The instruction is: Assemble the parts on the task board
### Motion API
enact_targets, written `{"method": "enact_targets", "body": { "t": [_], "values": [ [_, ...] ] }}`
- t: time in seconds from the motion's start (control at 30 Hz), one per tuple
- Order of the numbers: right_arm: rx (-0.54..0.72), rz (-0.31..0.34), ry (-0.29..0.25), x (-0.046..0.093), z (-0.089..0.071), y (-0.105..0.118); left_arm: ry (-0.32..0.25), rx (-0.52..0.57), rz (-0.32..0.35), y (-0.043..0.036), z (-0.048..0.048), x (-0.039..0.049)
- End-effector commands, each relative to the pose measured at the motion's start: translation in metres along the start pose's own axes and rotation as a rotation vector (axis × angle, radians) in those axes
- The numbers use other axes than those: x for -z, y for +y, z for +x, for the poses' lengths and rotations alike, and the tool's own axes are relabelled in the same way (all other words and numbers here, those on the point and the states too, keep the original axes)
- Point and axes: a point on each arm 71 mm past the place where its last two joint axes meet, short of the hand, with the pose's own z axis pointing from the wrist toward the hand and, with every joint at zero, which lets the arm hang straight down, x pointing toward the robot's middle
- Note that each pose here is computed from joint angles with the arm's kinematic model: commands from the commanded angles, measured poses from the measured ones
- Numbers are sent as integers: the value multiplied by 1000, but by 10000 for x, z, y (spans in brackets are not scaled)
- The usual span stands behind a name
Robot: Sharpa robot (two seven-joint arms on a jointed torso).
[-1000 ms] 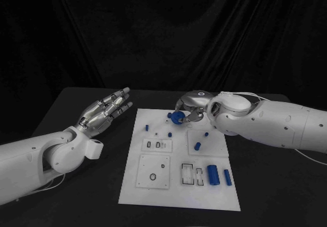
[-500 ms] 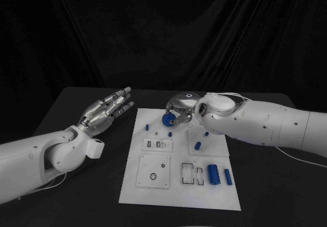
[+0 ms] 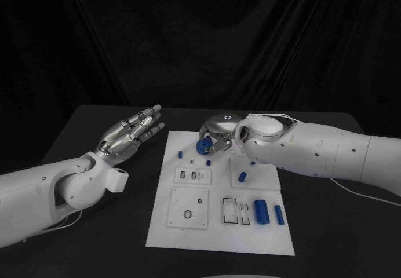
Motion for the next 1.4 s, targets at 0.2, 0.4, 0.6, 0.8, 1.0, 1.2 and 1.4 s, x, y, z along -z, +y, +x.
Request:
{"method": "enact_targets", "body": {
  "t": [0.2, 0.4, 0.6, 0.8, 1.0, 1.2, 1.4],
  "values": [
    [4, 1, 27, 9, 36, -12, 15, 12, 17, -8, 18, -11],
    [4, 7, 26, 24, 38, -37, 18, 15, 14, -4, 22, -16],
    [3, 10, 23, 40, 37, -57, 18, 14, 12, -4, 17, -13],
    [3, 9, 25, 54, 40, -65, 18, 15, 10, -3, 17, -13],
    [2, 7, 42, 67, 53, -73, 18, 15, 9, -2, 14, -13],
    [2, 5, 66, 70, 72, -73, 18, 14, 8, -1, 13, -14],
    [3, 5, 89, 65, 91, -69, 19, 15, 5, 2, 11, -14]
  ]
}}
